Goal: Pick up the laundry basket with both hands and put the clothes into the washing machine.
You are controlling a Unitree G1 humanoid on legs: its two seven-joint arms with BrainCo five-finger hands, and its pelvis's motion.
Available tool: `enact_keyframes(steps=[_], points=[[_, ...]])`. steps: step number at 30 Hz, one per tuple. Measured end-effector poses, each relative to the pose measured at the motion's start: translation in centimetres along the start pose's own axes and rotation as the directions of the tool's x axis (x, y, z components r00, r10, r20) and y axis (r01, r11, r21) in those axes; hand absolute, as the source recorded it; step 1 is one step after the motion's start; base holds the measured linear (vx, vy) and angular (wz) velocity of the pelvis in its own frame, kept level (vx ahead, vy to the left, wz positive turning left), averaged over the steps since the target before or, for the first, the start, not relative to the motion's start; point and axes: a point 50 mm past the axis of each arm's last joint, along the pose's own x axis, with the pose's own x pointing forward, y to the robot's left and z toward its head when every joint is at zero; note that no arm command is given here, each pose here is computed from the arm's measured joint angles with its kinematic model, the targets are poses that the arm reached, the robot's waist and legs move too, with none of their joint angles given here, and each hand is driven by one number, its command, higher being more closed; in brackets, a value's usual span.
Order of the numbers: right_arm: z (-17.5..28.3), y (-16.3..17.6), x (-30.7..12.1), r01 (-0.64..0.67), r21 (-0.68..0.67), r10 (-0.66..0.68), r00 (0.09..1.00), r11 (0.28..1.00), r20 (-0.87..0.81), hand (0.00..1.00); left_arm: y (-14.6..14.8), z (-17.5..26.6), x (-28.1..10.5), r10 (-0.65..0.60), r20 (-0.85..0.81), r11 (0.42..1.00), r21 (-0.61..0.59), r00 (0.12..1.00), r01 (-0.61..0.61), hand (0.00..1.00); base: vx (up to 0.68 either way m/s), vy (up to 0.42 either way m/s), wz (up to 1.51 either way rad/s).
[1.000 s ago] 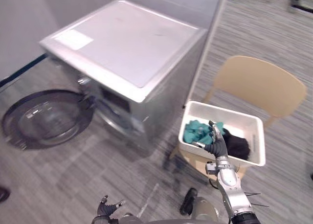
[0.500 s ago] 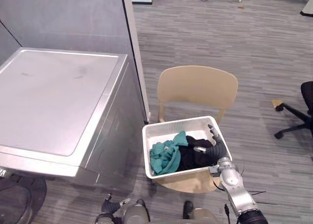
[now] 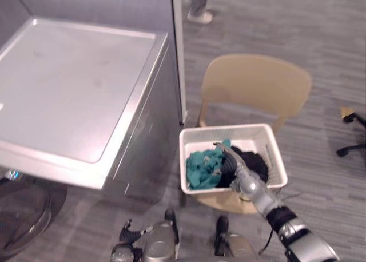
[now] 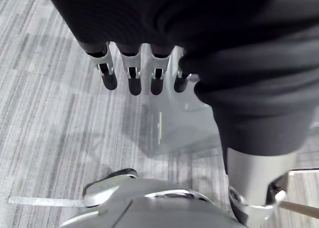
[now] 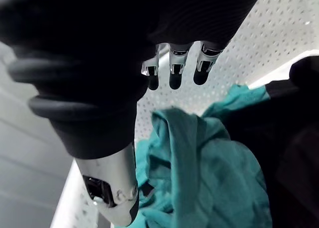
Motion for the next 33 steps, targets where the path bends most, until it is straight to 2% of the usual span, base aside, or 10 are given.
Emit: enact_keyframes(steps=[4, 11, 12, 18, 22, 24, 28, 30, 32, 33], points=[[0.3, -3.7, 2.1, 0.056, -0.110, -0.059, 0.998, 0.992, -0.028, 0.00, 0.1, 2.9, 0.8, 0.016, 0.089, 1.000, -0.015, 0.996, -0.015, 0.00, -0.17, 0.050, 0.14], [-0.4, -7.7, 3.5, 0.101, -0.294, -0.137, 0.985, 0.951, -0.106, 0.00, -1.0, 7.1, 1.5, -0.010, 0.193, 0.998, -0.057, 0.981, 0.021, 0.00, 0.01, 0.030, 0.26], [-0.1, -8.5, 3.7, 0.107, -0.336, -0.150, 0.983, 0.936, -0.104, 1.00, -1.2, 8.0, 1.6, -0.006, 0.220, 0.996, -0.084, 0.976, 0.025, 0.00, 0.06, -0.009, 0.31], [2.3, -11.8, 4.6, 0.207, -0.450, -0.234, 0.972, 0.869, -0.004, 1.00, -3.3, 11.6, 1.1, -0.022, 0.316, 0.983, -0.165, 0.948, 0.078, 0.00, 0.05, -0.031, 0.21], [2.9, -11.8, 4.6, 0.228, -0.410, -0.244, 0.970, 0.883, 0.015, 1.00, -4.4, 12.1, 0.8, -0.042, 0.325, 0.977, -0.184, 0.945, 0.107, 0.00, 0.04, -0.034, 0.06], [3.4, -11.4, 4.4, 0.253, -0.337, -0.256, 0.966, 0.907, 0.037, 1.00, -4.5, 12.1, 0.8, -0.042, 0.320, 0.973, -0.202, 0.946, 0.112, 0.00, 0.05, -0.043, -0.04], [4.4, -10.9, 3.2, 0.350, -0.038, -0.347, 0.935, 0.936, 0.071, 1.00, -4.5, 12.1, 0.8, -0.042, 0.319, 0.973, -0.203, 0.947, 0.112, 0.00, 0.03, -0.033, -0.05], [4.5, -11.3, 2.1, 0.415, 0.099, -0.422, 0.903, 0.905, 0.075, 1.00, -4.5, 12.1, 0.8, -0.043, 0.317, 0.973, -0.202, 0.947, 0.111, 0.00, -0.01, -0.011, 0.03], [4.7, -11.5, 0.7, 0.470, 0.286, -0.507, 0.859, 0.835, 0.068, 1.00, -4.1, 11.3, 0.9, -0.035, 0.300, 0.976, -0.195, 0.953, 0.097, 0.00, -0.04, -0.020, 0.01], [4.8, -11.5, 0.3, 0.477, 0.322, -0.522, 0.850, 0.818, 0.068, 1.00, -3.8, 10.9, 0.9, -0.031, 0.290, 0.977, -0.192, 0.957, 0.090, 0.00, -0.05, -0.020, -0.11]])
